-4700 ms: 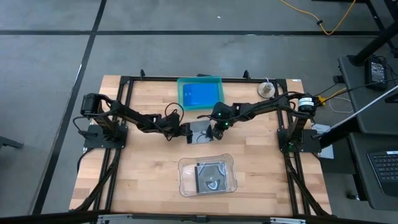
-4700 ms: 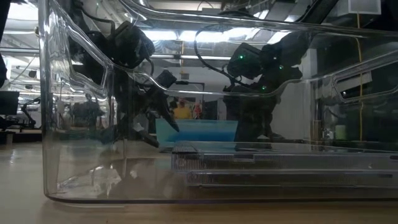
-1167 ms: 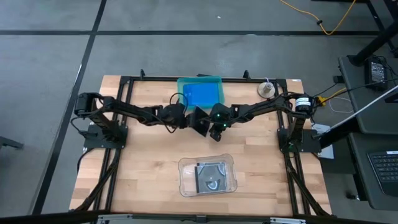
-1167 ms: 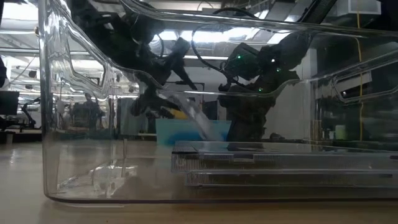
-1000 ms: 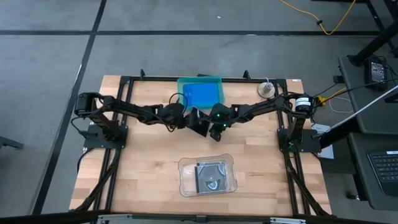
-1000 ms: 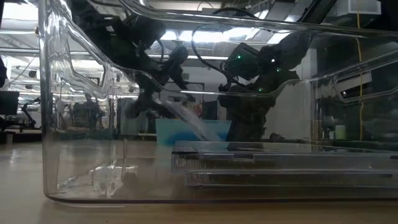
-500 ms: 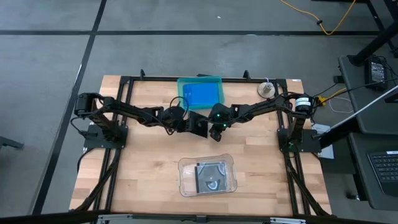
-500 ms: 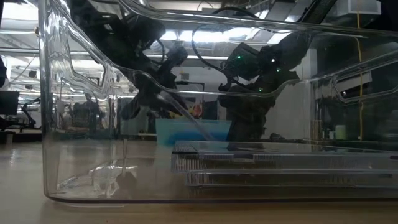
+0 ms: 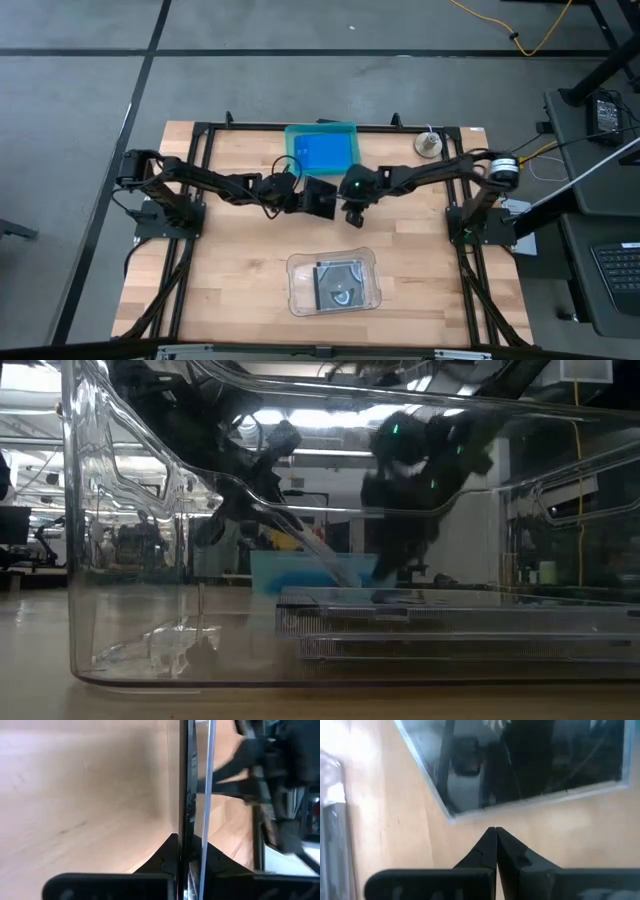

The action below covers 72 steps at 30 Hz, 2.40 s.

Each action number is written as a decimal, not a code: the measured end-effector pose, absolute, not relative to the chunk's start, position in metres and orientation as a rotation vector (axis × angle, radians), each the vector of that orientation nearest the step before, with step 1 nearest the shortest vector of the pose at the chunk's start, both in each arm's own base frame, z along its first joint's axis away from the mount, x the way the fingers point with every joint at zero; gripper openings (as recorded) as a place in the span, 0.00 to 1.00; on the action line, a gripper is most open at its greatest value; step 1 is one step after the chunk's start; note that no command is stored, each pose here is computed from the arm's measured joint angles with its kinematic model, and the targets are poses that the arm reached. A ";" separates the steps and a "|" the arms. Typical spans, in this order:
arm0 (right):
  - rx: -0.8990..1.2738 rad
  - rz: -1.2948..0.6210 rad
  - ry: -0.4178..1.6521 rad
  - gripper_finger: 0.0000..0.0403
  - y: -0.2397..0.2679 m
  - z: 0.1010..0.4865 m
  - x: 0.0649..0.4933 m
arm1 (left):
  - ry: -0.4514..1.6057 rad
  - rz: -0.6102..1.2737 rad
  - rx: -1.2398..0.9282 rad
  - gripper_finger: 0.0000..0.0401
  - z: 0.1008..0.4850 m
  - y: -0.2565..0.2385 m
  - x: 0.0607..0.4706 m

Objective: Pick & place jewel cases by type
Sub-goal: Put the black CD case into the transparent bin

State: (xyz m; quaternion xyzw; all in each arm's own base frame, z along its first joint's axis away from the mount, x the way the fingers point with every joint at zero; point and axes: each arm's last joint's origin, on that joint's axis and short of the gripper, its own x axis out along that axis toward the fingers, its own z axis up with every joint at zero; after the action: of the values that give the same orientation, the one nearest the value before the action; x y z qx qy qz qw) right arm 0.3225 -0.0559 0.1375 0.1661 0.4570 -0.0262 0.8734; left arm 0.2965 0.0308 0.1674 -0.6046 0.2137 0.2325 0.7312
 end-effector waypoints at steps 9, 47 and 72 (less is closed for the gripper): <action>0.188 -0.129 0.797 0.02 -0.055 0.210 0.297 | 0.279 0.505 -1.258 0.04 0.204 0.023 0.287; 0.371 0.086 0.155 0.02 0.017 0.336 0.257 | -0.255 0.074 -0.390 0.03 0.402 -0.031 0.191; 0.134 0.011 -0.036 0.02 0.068 0.489 0.223 | -0.047 -0.080 0.148 0.03 0.481 -0.066 0.175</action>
State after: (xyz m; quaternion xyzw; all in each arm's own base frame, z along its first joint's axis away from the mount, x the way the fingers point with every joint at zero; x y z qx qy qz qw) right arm 0.2228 0.0685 0.4889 0.0671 -0.0182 0.0054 0.9976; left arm 0.1751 -0.0660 0.4811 0.0737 -0.0233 -0.0399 0.9962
